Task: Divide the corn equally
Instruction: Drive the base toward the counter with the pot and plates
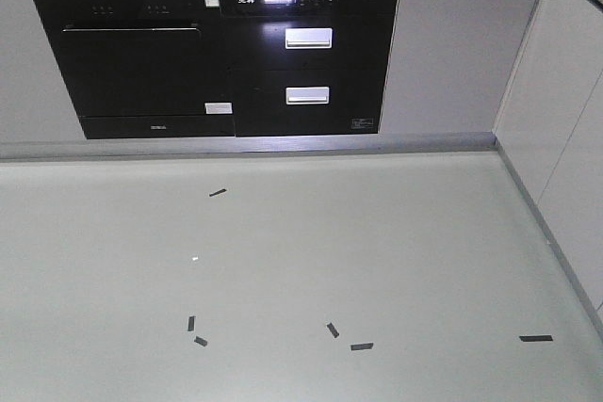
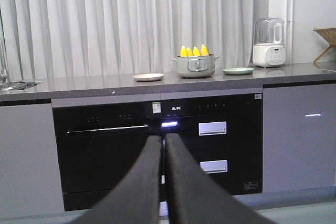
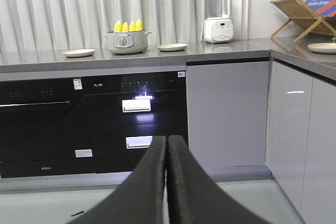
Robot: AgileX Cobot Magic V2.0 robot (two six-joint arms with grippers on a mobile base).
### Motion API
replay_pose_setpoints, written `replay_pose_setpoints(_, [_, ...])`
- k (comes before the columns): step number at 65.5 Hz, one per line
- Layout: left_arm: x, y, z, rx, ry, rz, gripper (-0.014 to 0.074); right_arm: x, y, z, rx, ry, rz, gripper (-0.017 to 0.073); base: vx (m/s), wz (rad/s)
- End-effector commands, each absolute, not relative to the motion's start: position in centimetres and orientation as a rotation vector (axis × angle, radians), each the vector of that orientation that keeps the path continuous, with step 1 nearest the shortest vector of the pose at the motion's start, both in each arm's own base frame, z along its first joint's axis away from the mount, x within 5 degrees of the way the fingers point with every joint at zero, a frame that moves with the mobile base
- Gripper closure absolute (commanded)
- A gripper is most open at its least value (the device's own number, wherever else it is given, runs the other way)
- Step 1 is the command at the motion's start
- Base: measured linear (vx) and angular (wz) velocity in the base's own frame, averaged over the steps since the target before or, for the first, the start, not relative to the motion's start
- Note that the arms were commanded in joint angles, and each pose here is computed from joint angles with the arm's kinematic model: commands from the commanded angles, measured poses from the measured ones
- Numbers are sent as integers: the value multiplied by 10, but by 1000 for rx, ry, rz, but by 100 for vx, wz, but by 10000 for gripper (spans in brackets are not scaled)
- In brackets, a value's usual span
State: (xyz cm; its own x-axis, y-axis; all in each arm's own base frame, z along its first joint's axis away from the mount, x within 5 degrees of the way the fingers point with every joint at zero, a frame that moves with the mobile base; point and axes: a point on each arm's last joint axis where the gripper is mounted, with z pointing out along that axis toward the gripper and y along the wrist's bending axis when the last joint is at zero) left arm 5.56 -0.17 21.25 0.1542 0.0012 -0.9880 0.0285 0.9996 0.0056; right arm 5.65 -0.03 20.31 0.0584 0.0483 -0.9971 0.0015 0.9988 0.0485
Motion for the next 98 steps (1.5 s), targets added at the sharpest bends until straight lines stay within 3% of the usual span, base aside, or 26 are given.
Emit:
replay_pose_setpoints(1, [54,-2,215,15,1336,-30,600,56,0,207,35,1443,33,570,0,0])
replay_pose_setpoints(98, [54,-2,215,15,1336,-30,600,56,0,207,35,1443,33,570,6,3])
